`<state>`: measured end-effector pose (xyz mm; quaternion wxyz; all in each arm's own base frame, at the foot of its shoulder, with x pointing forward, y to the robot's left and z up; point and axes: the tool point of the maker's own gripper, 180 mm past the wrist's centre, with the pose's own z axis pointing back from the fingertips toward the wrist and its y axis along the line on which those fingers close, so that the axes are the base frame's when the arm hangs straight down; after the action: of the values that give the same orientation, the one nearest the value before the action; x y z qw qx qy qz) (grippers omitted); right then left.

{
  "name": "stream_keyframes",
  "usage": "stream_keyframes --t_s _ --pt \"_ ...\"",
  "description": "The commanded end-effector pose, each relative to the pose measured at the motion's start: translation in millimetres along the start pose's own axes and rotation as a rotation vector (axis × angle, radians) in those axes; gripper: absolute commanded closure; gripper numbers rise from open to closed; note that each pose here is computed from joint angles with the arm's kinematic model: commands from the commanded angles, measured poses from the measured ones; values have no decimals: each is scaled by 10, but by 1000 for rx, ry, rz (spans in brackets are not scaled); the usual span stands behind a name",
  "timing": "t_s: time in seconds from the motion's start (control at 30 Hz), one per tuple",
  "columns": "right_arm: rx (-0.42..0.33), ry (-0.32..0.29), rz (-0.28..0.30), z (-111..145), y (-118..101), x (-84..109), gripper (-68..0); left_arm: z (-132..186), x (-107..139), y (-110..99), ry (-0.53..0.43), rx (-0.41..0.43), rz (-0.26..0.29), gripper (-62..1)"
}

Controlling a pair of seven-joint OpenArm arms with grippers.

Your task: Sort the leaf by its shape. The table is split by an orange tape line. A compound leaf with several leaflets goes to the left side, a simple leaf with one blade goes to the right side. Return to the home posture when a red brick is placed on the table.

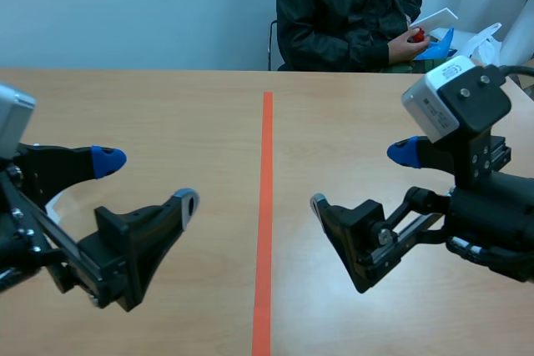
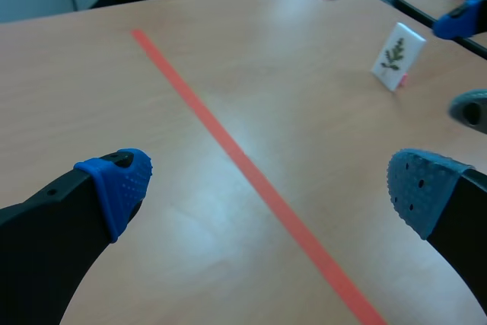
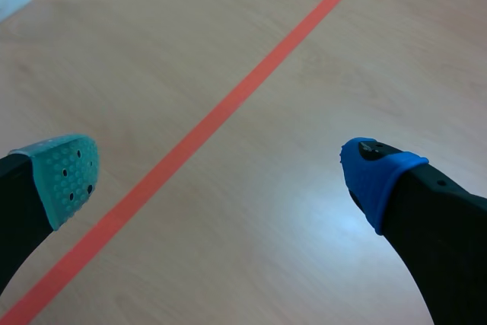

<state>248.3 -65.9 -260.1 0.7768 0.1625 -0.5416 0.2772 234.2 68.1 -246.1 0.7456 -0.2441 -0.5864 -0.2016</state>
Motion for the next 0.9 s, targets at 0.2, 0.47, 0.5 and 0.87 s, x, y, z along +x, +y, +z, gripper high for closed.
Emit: stream_keyframes --t_s 0.2,0.47,0.5,0.87 --pt "-9 -42 2 3 -45 118 -679 -190 47 128 -23 92 -48 -623" --pt "-10 -46 2 3 -45 126 -679 -256 -96 61 6 74 -23 -623" --pt "-10 -46 2 3 -45 126 -679 -261 -116 44 10 69 -19 -623" --pt "-10 -46 2 3 -46 126 -679 -274 -155 -7 17 55 -9 -623"
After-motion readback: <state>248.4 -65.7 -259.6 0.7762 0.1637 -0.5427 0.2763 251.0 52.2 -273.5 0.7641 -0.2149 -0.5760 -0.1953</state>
